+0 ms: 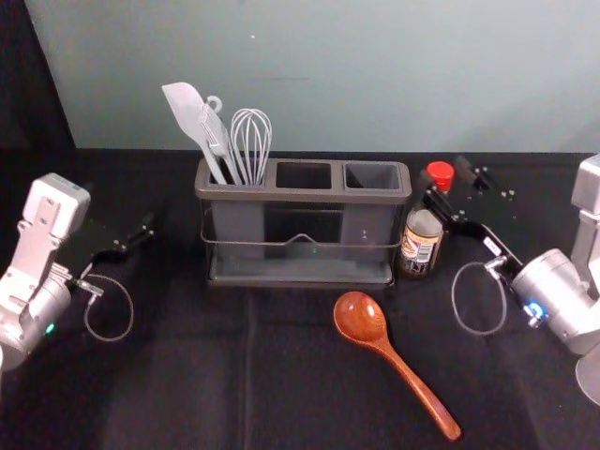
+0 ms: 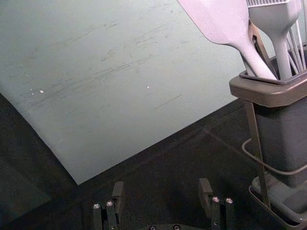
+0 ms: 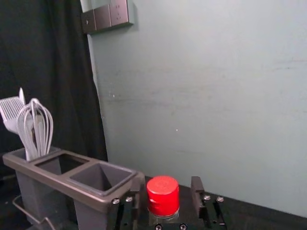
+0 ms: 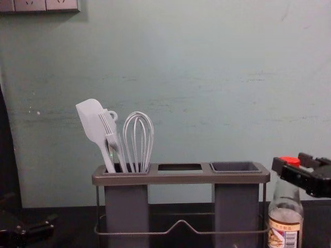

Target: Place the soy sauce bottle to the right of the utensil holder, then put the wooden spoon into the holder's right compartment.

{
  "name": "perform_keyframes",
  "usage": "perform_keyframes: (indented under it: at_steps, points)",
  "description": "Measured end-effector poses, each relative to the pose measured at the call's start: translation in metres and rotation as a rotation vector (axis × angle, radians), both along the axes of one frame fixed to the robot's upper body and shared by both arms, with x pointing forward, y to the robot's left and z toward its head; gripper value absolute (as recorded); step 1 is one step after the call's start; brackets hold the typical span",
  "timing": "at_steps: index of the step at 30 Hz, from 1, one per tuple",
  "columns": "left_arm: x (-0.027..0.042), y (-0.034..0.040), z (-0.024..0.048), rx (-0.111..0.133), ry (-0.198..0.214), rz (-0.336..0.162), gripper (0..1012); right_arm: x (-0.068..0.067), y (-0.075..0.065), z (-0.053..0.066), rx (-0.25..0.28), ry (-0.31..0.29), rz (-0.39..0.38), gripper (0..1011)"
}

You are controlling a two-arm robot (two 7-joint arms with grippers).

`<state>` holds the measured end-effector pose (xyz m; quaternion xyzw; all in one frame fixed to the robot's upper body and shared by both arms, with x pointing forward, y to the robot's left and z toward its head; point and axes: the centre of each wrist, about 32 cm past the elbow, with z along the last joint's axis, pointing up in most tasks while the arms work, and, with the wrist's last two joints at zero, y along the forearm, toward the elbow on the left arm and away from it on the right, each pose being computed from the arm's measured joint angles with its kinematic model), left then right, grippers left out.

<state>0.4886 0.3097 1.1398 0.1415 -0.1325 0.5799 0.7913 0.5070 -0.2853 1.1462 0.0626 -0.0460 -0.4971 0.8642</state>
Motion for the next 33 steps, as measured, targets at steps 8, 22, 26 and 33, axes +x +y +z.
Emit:
perform_keyframes:
  at_steps: [8,22,26,33]
  points:
    - [0.0,0.0,0.0,0.0,0.0,0.0,1000,-0.012,-0.001,0.021,0.013,-0.065,-0.021,867]
    - [0.0,0.0,0.0,0.0,0.0,0.0,1000,-0.057,0.016,0.041,-0.013,-0.092,-0.026,1002]
    - [0.0,0.0,0.0,0.0,0.0,0.0,1000,-0.074,0.031,0.034,-0.038,-0.06,-0.007,1002]
    - [0.0,0.0,0.0,0.0,0.0,0.0,1000,-0.089,0.055,0.016,-0.105,0.036,0.012,1002]
